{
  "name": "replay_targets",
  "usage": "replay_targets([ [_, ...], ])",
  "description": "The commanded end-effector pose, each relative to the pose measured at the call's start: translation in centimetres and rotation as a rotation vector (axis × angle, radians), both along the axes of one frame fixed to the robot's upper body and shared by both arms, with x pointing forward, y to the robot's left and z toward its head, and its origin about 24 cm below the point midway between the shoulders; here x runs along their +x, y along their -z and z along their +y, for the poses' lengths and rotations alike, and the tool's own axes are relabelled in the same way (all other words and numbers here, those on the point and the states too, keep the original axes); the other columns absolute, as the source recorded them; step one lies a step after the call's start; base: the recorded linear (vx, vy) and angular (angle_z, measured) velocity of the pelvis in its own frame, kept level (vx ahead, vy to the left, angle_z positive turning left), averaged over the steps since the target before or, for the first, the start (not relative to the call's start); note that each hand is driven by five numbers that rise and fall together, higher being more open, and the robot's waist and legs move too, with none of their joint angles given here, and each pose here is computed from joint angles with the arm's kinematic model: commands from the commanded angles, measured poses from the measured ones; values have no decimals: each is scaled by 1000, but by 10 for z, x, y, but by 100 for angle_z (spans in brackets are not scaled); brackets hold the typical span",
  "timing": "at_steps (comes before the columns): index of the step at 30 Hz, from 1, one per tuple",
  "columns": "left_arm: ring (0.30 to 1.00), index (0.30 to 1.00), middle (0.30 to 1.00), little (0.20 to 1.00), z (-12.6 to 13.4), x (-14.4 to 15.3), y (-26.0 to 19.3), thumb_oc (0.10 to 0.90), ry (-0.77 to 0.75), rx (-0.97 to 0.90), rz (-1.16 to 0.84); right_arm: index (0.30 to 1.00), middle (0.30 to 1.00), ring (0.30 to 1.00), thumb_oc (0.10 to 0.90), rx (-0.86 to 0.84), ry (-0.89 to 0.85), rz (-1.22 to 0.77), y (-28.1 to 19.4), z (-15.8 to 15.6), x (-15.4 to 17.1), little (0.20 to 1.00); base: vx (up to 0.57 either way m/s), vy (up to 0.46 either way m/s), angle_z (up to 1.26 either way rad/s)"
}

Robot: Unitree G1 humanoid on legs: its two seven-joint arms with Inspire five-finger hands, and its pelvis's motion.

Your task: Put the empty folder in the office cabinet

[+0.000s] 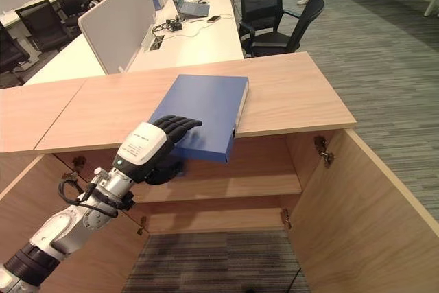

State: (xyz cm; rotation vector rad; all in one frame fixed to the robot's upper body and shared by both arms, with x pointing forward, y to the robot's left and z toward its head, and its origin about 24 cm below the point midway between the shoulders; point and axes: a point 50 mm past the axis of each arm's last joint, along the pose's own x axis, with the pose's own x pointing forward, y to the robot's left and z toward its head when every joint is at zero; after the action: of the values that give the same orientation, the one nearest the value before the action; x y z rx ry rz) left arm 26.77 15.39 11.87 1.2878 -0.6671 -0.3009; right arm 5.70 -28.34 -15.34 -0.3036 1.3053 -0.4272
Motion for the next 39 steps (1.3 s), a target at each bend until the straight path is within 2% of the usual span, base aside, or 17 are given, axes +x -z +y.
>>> replay_targets([
  [1, 900, 900, 900, 900, -15, 24, -66, 800, 36, -58, -278, 900, 900, 900, 800, -58, 32, -60, -8, -13, 19, 900, 13, 3, -5],
  [17, 900, 900, 900, 900, -37, 54, -61, 800, 7, 27, -265, 900, 900, 900, 800, -47, 115, -80, -9, -15, 19, 900, 5, 2, -1],
  [27, 900, 900, 900, 900, -36, 62, -56, 800, -34, 33, -244, 900, 900, 900, 800, -25, 184, -122, -9, -14, 22, 900, 1, 2, -4],
  [29, 300, 300, 300, 300, -35, 62, -55, 400, -39, 30, -236, 900, 900, 900, 800, -22, 188, -126, -9, -13, 22, 900, 0, 0, 0],
  [39, 300, 300, 300, 300, -33, 60, -60, 400, -38, -39, -224, 900, 900, 900, 800, -4, 205, -139, -8, -11, 23, 900, -5, 0, 0],
])
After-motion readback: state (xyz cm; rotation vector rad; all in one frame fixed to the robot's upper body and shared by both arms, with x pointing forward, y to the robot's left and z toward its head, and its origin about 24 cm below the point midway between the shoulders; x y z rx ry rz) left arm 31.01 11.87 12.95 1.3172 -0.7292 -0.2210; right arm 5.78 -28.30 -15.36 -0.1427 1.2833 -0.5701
